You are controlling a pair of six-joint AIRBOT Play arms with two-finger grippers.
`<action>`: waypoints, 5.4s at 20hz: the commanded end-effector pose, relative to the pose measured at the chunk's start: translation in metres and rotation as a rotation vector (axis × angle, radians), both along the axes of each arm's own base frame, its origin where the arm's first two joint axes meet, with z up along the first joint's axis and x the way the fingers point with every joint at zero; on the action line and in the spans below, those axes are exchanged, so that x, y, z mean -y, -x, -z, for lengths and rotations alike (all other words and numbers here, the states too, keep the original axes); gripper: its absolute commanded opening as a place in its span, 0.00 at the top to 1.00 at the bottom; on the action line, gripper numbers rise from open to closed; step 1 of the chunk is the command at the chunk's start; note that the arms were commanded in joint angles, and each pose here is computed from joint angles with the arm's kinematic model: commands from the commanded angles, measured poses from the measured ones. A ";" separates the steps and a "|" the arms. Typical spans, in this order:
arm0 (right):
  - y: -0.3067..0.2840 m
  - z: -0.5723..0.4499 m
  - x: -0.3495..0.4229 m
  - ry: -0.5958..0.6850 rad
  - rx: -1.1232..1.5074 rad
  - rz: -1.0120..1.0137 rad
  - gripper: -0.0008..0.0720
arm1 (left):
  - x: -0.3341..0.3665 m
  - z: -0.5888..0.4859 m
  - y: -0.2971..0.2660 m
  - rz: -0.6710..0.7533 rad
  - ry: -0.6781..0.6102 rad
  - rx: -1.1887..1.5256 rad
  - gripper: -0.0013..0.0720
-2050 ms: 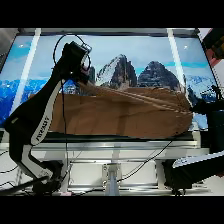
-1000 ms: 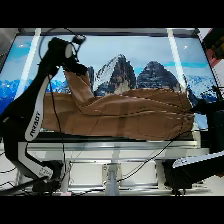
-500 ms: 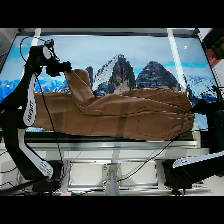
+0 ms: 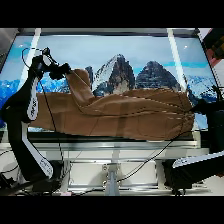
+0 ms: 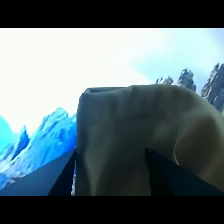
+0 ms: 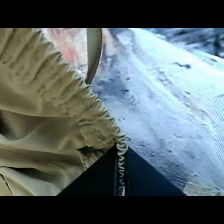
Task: Fold the clothes and pants, and hang the long-sleeved shirts on hangers.
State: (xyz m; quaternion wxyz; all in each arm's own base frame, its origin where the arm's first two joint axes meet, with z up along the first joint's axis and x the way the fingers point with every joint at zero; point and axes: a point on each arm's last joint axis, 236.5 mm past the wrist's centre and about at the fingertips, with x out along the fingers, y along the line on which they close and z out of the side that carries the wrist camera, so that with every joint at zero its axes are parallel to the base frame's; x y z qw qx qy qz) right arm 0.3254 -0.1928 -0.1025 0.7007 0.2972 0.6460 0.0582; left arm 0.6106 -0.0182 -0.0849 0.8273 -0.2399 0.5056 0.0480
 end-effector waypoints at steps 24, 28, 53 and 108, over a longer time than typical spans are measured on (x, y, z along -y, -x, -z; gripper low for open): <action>-0.013 -0.006 -0.006 -0.032 0.048 0.030 0.95 | -0.064 -0.397 0.027 -0.020 -0.468 0.817 0.97; -0.015 -0.010 -0.011 -0.059 0.053 0.031 0.95 | -0.115 -0.345 0.086 -0.053 -0.609 0.436 0.97; -0.101 -0.051 -0.045 -0.189 0.323 0.162 0.95 | -0.177 -0.069 0.091 -0.089 -0.427 0.041 0.97; 0.120 -0.042 -0.146 -0.038 0.121 0.526 0.88 | -0.205 -0.072 0.363 -0.315 -0.174 -0.034 0.97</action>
